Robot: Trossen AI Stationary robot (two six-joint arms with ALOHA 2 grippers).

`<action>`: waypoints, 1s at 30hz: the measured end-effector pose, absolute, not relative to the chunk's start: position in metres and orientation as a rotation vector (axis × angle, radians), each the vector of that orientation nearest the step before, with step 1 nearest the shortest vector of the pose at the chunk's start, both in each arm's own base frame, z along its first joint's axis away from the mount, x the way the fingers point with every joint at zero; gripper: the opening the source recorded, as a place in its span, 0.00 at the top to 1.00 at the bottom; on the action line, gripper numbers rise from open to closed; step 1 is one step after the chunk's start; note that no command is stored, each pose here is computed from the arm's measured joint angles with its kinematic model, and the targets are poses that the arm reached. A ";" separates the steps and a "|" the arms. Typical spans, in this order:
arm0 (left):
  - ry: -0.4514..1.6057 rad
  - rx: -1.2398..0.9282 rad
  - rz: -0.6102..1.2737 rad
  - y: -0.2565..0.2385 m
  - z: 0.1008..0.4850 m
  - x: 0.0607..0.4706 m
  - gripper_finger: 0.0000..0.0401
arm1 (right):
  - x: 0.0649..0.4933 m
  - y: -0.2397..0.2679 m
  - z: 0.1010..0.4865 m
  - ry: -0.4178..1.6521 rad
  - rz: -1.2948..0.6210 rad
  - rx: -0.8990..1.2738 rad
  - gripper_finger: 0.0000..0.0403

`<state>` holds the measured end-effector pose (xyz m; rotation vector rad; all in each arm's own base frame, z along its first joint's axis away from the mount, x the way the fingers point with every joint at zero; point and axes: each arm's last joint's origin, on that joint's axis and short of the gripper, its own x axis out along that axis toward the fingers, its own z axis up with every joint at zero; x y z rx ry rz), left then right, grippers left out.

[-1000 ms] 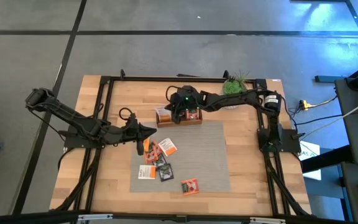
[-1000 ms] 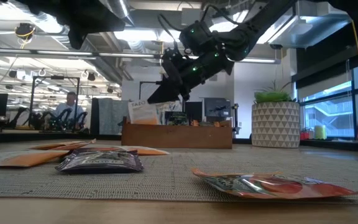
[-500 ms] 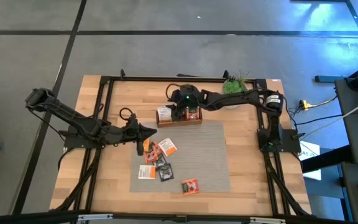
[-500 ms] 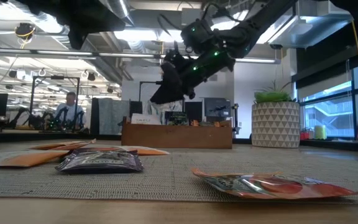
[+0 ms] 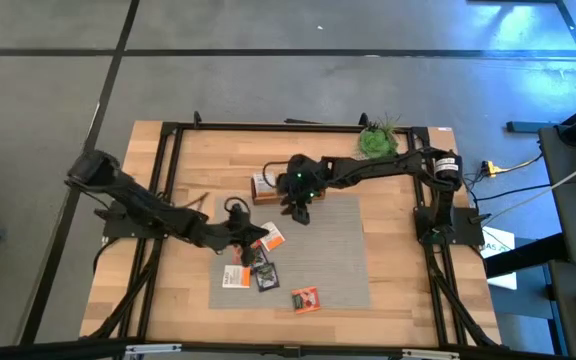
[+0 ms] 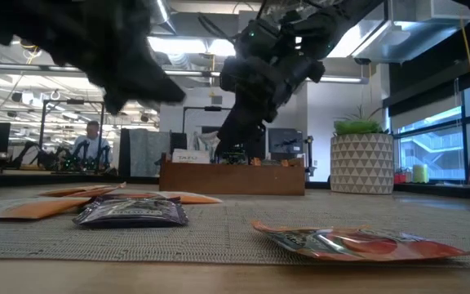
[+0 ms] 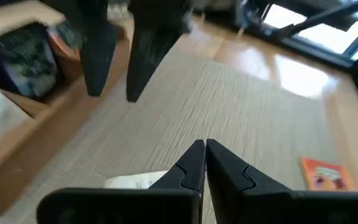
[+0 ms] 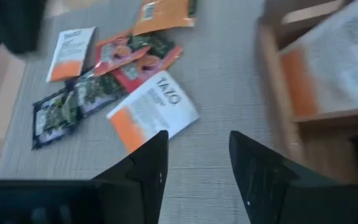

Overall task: Pick & Place Tea
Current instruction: Put the white tea bag into the left section of the wooden organizer

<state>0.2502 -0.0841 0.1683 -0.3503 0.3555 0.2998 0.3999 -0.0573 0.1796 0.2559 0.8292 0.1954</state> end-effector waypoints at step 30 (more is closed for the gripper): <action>0.730 -0.288 0.270 -0.106 0.099 0.295 0.98 | 0.401 -0.035 0.178 0.863 0.228 0.275 0.57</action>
